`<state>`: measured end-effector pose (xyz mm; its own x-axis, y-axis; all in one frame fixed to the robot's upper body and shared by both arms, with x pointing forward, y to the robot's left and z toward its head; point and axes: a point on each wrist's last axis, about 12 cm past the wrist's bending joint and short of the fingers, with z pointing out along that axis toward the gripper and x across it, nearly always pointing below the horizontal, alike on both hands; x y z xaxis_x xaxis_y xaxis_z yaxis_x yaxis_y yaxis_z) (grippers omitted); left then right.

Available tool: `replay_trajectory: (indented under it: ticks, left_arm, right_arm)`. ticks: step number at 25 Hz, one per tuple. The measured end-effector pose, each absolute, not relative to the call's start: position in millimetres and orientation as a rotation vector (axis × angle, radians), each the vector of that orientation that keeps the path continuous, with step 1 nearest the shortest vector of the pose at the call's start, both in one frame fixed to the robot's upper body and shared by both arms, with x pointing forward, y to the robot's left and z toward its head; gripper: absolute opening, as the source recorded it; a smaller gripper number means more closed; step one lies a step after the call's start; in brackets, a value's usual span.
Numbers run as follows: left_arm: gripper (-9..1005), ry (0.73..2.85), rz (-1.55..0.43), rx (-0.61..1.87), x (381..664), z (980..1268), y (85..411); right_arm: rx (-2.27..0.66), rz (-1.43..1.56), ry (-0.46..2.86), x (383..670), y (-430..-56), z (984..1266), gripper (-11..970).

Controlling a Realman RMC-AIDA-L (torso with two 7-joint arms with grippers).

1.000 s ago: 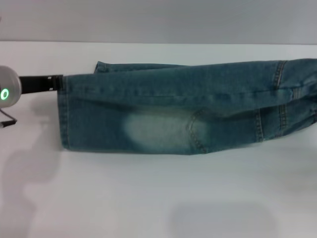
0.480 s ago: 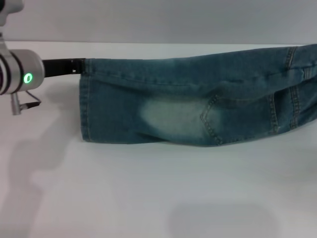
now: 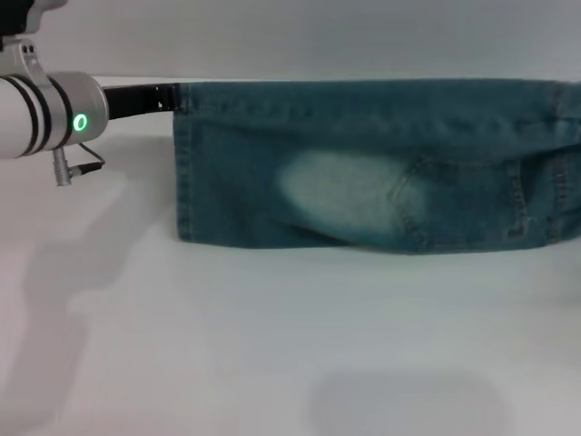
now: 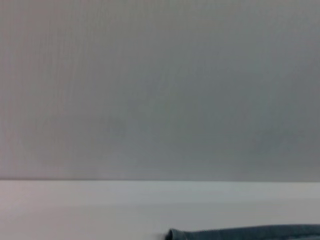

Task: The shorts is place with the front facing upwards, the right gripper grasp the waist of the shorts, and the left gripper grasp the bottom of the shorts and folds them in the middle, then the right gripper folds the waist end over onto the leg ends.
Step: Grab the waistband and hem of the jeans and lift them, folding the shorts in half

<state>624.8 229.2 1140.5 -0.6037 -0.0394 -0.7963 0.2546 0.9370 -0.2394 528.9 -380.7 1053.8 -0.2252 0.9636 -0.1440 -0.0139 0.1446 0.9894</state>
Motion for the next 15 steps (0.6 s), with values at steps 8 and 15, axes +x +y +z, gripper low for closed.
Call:
replay_trajectory:
  ticks: [8, 15]
  left_arm:
    - [122, 2.165, -0.38, 0.161, 641.1, 1127.4, 222.7]
    - [361, 2.155, -0.398, 0.171, 641.5, 1129.5, 219.1]
  right_arm:
    - [1.052, 1.109, 1.444, 534.4, -402.3, 1050.7, 151]
    - [0.985, 1.04, 1.473, 531.8, -411.0, 1054.8, 427]
